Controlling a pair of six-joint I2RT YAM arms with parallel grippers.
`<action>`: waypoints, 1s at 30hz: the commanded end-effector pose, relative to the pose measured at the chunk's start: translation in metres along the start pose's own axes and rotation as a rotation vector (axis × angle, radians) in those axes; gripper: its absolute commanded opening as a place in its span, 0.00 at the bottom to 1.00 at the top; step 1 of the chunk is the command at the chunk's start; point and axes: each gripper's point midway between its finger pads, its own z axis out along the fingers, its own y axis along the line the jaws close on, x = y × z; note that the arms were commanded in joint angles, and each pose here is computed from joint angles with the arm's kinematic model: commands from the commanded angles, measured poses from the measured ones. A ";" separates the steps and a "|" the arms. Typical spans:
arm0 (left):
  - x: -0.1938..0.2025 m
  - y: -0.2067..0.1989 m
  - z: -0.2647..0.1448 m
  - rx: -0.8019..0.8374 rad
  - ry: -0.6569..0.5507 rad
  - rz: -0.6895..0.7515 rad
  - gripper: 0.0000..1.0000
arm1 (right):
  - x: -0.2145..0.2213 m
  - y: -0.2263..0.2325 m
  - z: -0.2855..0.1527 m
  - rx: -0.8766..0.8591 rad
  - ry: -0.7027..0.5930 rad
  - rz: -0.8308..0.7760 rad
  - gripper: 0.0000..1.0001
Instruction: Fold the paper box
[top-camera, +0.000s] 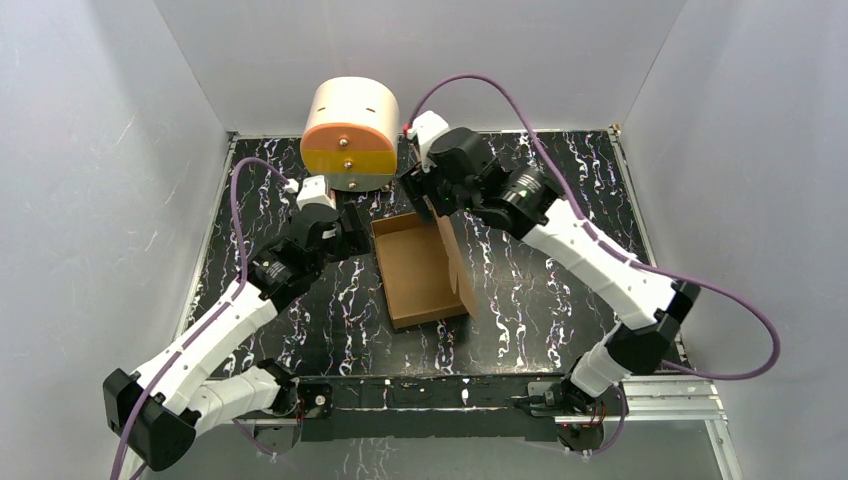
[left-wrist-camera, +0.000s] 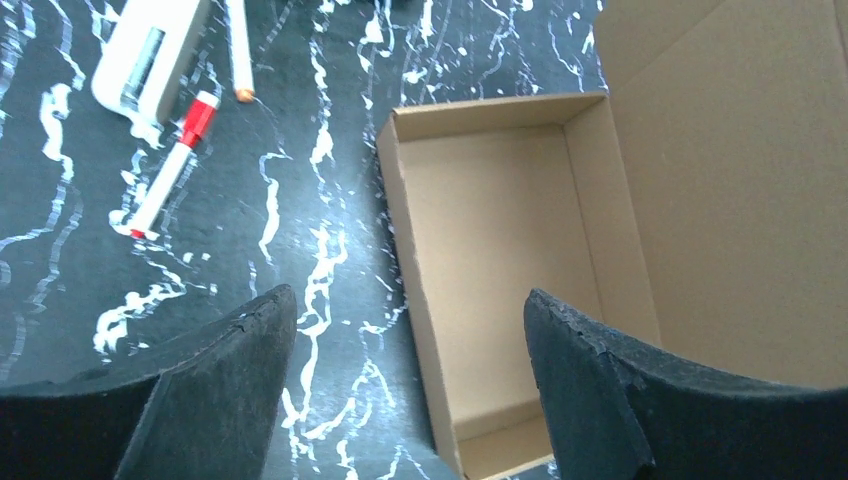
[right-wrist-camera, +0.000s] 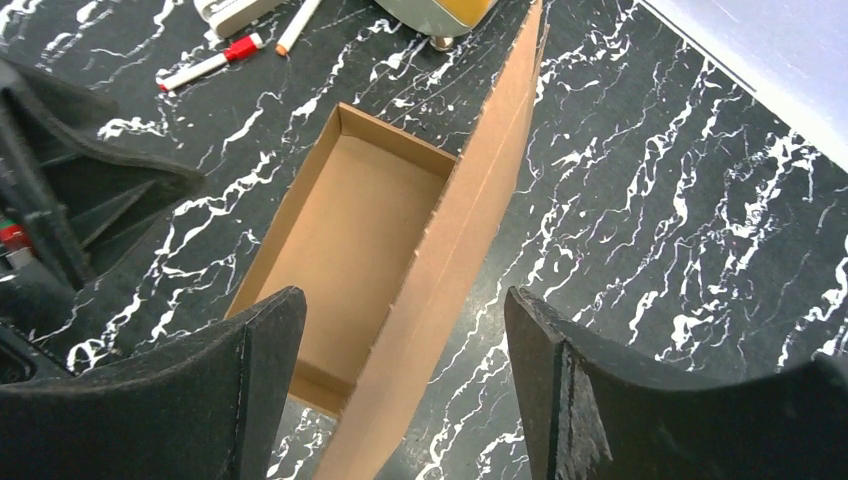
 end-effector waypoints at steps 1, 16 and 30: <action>-0.015 0.030 -0.006 -0.094 -0.083 0.112 0.81 | -0.002 -0.006 0.001 0.120 0.043 -0.039 0.79; -0.029 0.072 -0.017 -0.152 -0.141 0.068 0.83 | 0.022 -0.009 0.032 0.209 0.192 -0.214 0.23; -0.042 0.083 -0.030 -0.148 -0.217 0.082 0.83 | 0.005 0.035 0.040 -0.182 0.028 -0.630 0.04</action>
